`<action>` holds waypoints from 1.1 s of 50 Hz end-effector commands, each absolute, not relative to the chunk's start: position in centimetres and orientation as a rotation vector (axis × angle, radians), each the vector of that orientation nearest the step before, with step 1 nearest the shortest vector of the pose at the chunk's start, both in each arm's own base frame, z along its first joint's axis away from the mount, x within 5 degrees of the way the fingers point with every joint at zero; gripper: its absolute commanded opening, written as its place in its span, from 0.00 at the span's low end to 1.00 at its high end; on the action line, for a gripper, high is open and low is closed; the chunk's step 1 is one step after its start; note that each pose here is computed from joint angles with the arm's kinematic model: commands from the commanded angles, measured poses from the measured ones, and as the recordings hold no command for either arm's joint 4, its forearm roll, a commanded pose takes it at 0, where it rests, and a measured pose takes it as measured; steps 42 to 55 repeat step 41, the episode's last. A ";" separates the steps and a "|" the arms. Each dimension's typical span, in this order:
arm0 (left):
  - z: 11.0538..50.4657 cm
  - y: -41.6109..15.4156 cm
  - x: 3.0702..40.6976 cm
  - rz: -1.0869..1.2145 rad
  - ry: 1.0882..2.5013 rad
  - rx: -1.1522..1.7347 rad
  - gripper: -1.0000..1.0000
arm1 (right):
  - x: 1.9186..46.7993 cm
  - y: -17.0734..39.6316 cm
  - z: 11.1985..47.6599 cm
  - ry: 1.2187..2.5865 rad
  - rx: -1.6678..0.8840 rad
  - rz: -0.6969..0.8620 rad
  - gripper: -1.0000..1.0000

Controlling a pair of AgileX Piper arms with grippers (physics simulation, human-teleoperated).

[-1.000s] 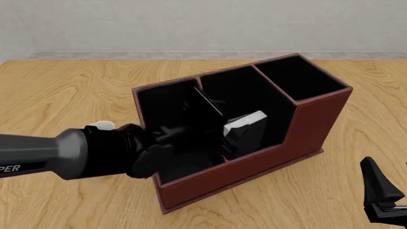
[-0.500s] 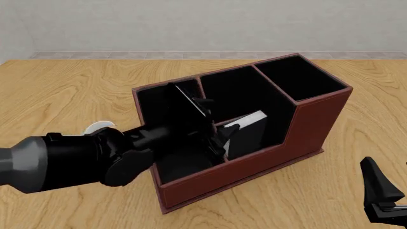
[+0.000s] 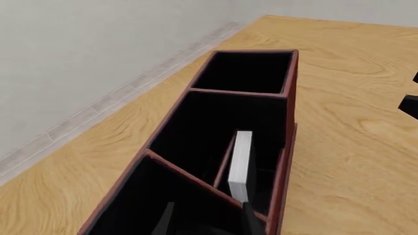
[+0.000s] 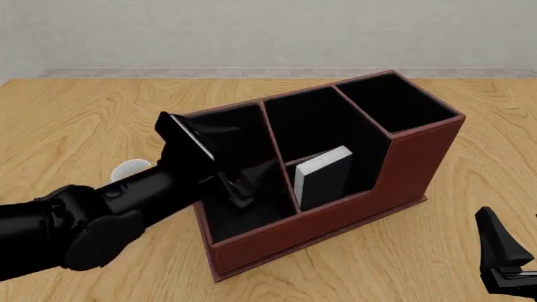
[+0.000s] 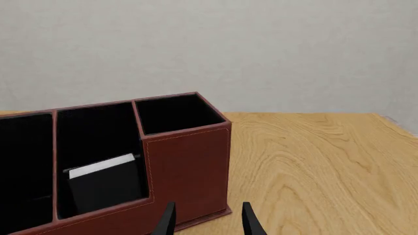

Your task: Pick up the book and place it in the back compartment of the caddy.

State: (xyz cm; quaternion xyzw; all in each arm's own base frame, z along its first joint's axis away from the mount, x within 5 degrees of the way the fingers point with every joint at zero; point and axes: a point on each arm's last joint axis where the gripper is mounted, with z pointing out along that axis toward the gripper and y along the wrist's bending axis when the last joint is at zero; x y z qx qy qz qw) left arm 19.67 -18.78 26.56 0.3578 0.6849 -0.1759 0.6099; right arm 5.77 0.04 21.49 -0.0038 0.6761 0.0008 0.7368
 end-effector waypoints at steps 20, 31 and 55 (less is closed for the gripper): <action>27.9 -12.3 15.4 -0.385 1.572 0.698 1.00 | 5.8 0.0 21.5 1.485 -0.008 0.002 1.00; 28.4 -8.5 12.8 -0.329 1.556 0.600 1.00 | 5.8 0.0 21.5 1.485 -0.008 0.002 1.00; 29.1 -6.9 11.2 -0.323 1.548 0.549 1.00 | 5.8 0.0 21.5 1.485 -0.008 0.002 1.00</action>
